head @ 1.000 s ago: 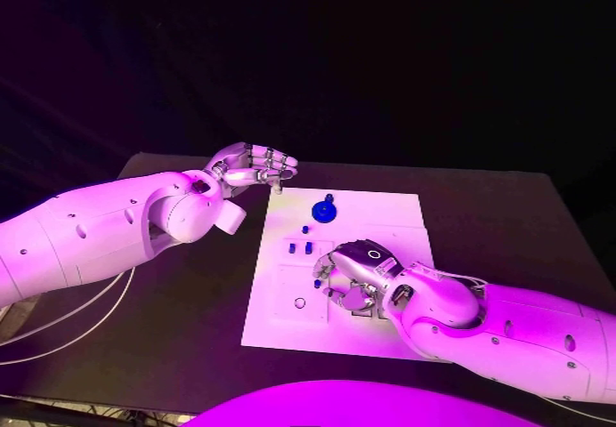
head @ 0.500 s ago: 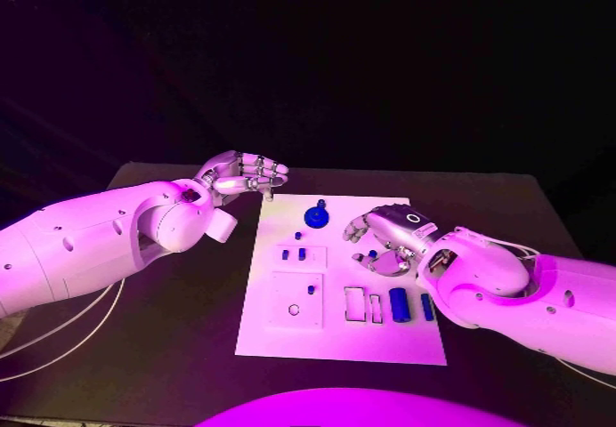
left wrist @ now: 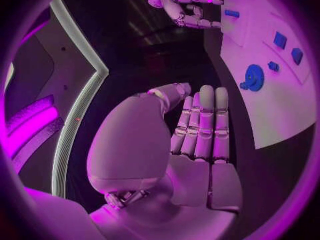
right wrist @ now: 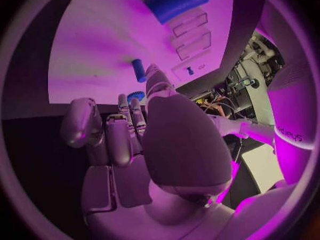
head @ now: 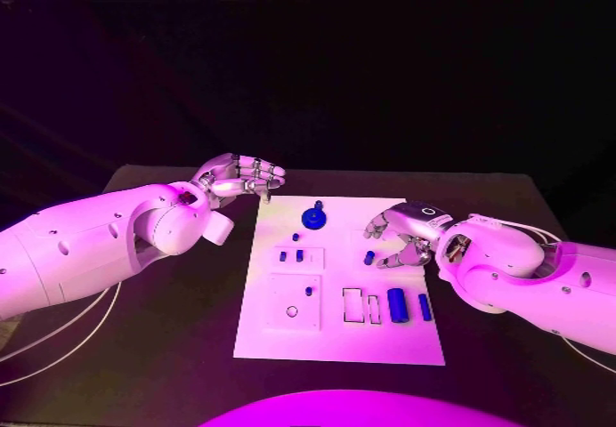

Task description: Assemble the parts on the task board

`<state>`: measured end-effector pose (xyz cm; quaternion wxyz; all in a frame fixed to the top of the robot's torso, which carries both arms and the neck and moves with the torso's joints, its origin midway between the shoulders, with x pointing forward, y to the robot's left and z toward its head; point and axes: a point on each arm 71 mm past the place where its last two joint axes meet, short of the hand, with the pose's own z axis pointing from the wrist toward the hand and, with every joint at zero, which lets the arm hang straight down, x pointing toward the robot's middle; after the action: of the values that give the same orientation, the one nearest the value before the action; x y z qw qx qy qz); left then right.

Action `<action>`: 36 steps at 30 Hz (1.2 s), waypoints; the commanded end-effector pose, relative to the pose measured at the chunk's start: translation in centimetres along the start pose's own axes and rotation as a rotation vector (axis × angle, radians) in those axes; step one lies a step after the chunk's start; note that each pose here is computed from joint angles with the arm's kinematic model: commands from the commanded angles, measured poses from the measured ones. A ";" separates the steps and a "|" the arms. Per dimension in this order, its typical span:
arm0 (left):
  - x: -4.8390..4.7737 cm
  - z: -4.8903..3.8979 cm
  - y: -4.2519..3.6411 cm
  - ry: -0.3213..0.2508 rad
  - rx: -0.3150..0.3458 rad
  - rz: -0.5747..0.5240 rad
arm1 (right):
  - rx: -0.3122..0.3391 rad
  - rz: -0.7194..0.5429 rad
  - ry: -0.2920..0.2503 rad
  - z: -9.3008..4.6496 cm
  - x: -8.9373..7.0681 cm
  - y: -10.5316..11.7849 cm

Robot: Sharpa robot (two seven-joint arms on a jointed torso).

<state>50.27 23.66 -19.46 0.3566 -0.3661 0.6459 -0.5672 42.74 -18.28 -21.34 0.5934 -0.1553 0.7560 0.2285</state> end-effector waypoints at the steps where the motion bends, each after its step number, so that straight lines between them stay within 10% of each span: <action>1: 0.22 0.06 -0.12 0.019 0.005 -0.011 | 0.014 -0.017 0.109 0.0 0.8 -0.2; 36: 0.18 0.05 -0.04 0.025 -0.003 -0.012 | -0.011 0.061 0.045 1.5 2.2 0.7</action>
<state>50.27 23.70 -19.53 0.3531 -0.3660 0.6486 -0.5663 43.18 -17.02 -23.63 0.5659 -0.1380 0.7770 0.2387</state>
